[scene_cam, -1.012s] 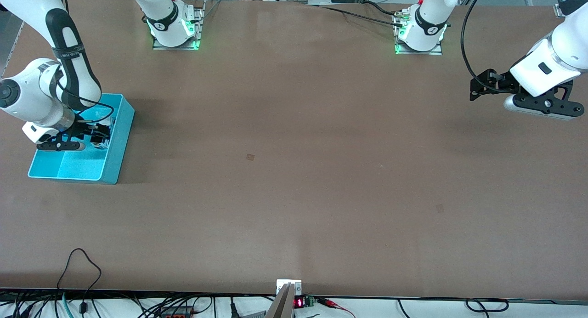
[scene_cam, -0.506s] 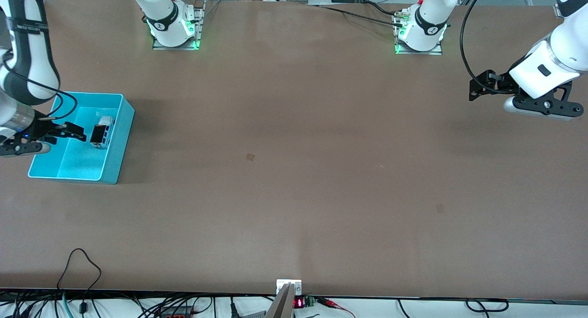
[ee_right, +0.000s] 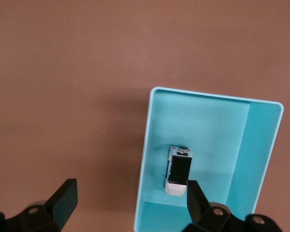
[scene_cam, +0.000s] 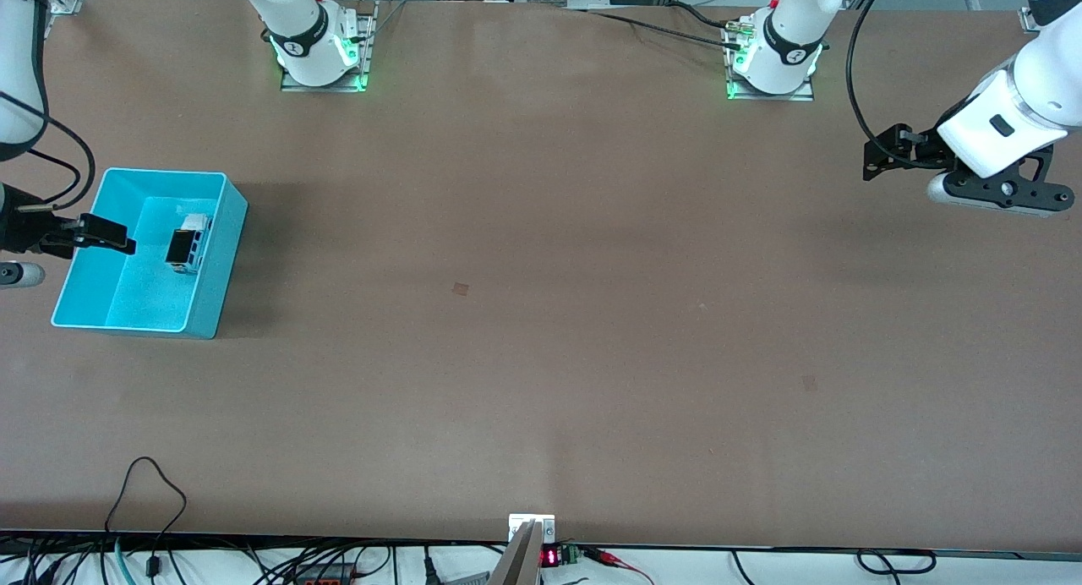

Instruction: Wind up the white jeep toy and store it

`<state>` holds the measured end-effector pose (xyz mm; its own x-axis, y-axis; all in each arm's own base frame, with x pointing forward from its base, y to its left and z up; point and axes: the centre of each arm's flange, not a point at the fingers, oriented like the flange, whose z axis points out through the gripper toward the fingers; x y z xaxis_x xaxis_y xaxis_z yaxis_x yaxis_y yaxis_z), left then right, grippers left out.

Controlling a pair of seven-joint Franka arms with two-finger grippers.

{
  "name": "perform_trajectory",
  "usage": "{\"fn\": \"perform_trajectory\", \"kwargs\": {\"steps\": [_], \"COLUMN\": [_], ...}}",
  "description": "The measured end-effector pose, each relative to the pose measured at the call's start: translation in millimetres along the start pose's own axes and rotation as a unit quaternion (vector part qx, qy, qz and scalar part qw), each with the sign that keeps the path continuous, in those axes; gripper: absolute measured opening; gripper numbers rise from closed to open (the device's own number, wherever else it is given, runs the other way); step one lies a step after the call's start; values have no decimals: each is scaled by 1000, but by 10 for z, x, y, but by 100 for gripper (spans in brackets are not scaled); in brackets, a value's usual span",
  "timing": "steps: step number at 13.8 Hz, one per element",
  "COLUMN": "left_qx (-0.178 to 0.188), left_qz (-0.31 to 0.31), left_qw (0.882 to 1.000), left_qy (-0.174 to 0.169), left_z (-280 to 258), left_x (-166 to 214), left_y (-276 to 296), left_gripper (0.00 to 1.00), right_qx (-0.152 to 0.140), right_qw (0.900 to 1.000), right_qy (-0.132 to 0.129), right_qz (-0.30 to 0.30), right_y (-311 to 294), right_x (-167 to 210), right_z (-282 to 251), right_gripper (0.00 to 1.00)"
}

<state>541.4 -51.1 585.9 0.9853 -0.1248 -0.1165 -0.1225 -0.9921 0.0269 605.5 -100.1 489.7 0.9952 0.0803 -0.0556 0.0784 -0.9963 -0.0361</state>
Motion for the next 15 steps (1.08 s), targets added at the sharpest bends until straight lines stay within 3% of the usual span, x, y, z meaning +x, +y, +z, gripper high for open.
{"fn": "perform_trajectory", "kwargs": {"steps": [3,9,15], "left_qx": [0,0,5], "left_qz": [-3,-5,-20], "left_qw": [1000,1000,999], "left_qy": [-1,-1,39], "left_z": [0,-6,-63], "left_x": [-3,-3,100], "left_y": [1,2,-16], "left_gripper": [100,100,100], "right_qx": [3,8,12], "right_qw": [1000,1000,999], "right_qy": [16,7,15], "right_qz": [-20,10,29], "right_y": [-235,-480,-521], "right_x": [-27,-208,-546], "right_z": [-285,-639,-1093], "right_gripper": [100,100,100]}}
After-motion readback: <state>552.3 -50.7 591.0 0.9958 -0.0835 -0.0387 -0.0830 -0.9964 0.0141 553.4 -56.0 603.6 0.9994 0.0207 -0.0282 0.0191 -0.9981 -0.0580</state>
